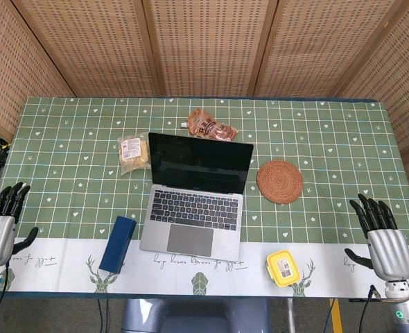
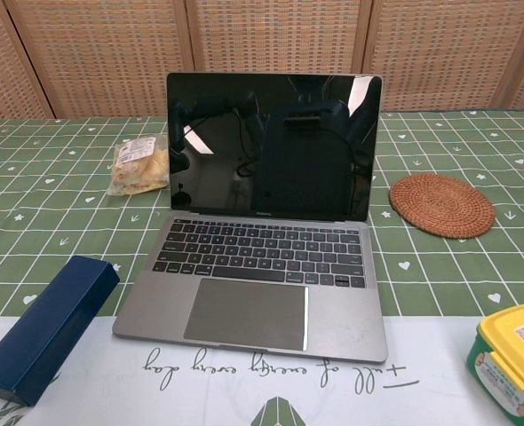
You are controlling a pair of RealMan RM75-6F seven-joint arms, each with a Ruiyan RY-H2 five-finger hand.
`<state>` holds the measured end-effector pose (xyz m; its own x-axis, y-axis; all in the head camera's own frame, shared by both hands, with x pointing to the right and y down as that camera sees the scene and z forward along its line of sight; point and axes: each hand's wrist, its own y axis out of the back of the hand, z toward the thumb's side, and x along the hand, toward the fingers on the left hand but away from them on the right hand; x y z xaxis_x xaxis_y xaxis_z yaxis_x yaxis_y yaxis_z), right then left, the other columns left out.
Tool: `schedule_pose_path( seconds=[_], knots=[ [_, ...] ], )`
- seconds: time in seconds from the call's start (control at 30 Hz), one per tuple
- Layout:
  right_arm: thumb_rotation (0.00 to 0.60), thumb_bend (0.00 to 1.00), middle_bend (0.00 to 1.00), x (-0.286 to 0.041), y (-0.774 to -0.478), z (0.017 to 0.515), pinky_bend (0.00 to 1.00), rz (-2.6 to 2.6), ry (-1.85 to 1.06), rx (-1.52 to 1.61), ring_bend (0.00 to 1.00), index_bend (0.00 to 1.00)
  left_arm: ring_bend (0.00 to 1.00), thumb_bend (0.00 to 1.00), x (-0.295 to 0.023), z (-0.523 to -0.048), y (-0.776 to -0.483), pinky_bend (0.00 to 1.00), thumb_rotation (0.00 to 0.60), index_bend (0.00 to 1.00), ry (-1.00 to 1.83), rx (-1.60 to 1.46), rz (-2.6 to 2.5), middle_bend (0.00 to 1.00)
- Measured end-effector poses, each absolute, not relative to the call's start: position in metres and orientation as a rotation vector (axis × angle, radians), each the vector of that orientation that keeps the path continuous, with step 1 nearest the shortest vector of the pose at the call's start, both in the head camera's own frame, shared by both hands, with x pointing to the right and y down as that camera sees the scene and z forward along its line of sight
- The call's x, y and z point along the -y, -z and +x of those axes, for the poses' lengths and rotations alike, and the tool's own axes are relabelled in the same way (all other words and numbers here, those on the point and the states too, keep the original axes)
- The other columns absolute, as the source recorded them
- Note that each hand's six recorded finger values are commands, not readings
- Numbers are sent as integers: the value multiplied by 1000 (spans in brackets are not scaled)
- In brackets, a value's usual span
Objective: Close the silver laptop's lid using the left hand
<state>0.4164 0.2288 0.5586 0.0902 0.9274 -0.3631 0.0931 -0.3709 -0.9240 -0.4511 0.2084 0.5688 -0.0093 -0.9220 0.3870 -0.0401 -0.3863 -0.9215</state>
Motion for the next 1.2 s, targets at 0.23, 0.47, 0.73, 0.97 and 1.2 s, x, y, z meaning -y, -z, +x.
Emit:
schedule_pose_path(
  seconds=[0.23,0.47,0.73,0.97,1.2],
  knots=[
    [600,97,0,-229,-559,416,0,-1601,-1370,1033,0,0,0,317,-209,-451,-569,0,600,0,1492,-1034,-1519,0],
    [600,97,0,-228,-557,416,0,-1601,-1364,1037,0,0,0,317,-209,-449,-570,0,600,0,1489,-1029,-1526,0],
    [600,97,0,-226,-557,419,0,-1599,-1371,1053,0,0,0,323,-207,-445,-571,0,600,0,1483,-1023,-1540,0],
    [600,96,0,-222,-549,424,0,-1591,-1354,1089,0,0,0,568,-196,-434,-576,0,600,0,1470,-1024,-1587,0],
    [600,96,0,-217,-551,434,0,-1591,-1381,1123,0,0,0,778,-161,-395,-589,0,600,0,1411,-906,-1666,0]
  ],
)
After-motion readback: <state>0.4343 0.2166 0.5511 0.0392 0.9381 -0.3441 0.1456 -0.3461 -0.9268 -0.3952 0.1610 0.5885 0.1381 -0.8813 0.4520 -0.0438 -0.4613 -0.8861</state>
